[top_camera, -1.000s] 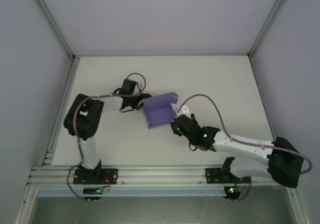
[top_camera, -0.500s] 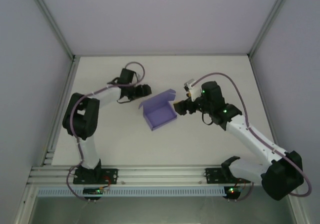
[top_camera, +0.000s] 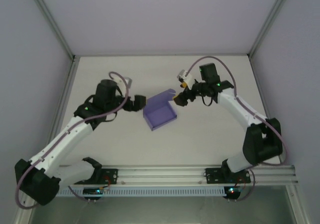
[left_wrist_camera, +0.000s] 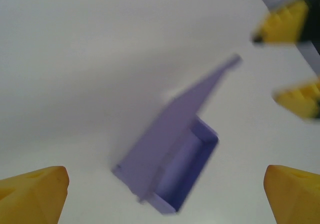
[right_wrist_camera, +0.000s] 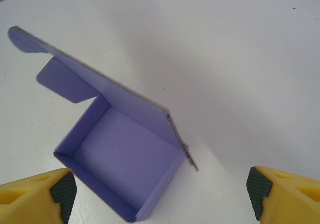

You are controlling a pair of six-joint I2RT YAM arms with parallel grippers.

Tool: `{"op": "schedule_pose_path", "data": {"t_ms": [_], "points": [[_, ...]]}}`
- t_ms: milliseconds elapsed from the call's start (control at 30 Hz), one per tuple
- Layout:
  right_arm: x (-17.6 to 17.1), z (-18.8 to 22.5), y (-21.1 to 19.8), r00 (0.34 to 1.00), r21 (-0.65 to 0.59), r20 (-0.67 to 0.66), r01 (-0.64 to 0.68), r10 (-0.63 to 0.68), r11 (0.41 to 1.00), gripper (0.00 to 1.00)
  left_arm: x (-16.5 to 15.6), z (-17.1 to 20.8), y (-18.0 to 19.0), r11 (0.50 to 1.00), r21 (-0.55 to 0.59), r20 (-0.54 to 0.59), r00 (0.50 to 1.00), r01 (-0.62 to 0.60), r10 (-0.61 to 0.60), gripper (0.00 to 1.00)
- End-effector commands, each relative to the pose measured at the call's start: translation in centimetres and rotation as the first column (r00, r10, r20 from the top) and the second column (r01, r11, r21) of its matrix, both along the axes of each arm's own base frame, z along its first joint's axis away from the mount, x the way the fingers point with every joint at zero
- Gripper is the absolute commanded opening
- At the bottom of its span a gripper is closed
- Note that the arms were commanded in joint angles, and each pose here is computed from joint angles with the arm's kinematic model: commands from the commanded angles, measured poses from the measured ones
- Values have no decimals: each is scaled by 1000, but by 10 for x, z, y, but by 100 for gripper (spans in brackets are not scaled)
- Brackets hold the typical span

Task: Assemble paper box

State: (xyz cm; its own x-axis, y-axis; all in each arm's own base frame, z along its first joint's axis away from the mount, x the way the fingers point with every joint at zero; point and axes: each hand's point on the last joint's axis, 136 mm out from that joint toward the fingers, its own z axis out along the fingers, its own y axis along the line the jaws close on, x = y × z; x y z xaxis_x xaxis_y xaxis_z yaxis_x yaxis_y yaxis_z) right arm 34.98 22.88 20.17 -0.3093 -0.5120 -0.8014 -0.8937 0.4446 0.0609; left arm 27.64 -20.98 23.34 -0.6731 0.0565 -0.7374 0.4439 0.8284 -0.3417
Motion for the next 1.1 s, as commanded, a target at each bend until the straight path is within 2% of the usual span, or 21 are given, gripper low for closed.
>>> {"op": "schedule_pose_path", "data": {"t_ms": [0,67,233,367,433,533,600,667,767,900,1067], "points": [[-4,-3,6,993,-46,-1,-119,119,992,90,-6,-45,14,974,227,-102,994,-15,39,91],[0,-7,11,988,-49,-4,-153,153,987,86,-7,-62,13,960,279,-159,986,0,46,82],[9,-25,24,981,-128,-36,-193,190,973,81,-5,-74,-7,953,296,-202,979,66,-5,79],[15,-36,34,978,-150,-55,-206,200,967,70,5,-77,-13,951,306,-198,980,51,11,56],[17,-41,37,979,-158,-75,-202,192,967,65,10,-78,-15,952,305,-194,981,39,22,51],[13,-50,39,978,-194,-105,-198,181,961,52,12,-84,-19,949,312,-214,976,38,31,30],[10,-57,38,979,-224,-120,-187,163,957,33,13,-86,-21,950,311,-223,974,38,35,21],[8,-59,37,982,-241,-124,-166,140,956,24,13,-88,-21,948,316,-229,972,28,47,15],[9,-57,34,990,-267,-115,-110,82,957,13,18,-86,-18,944,329,-211,974,-3,77,10],[12,-52,30,993,-284,-113,-16,-17,959,8,28,-82,-16,939,340,-180,976,-57,125,0],[22,-47,25,969,-254,-126,175,-212,951,0,46,-82,-22,943,303,-160,968,-140,195,0]]}}
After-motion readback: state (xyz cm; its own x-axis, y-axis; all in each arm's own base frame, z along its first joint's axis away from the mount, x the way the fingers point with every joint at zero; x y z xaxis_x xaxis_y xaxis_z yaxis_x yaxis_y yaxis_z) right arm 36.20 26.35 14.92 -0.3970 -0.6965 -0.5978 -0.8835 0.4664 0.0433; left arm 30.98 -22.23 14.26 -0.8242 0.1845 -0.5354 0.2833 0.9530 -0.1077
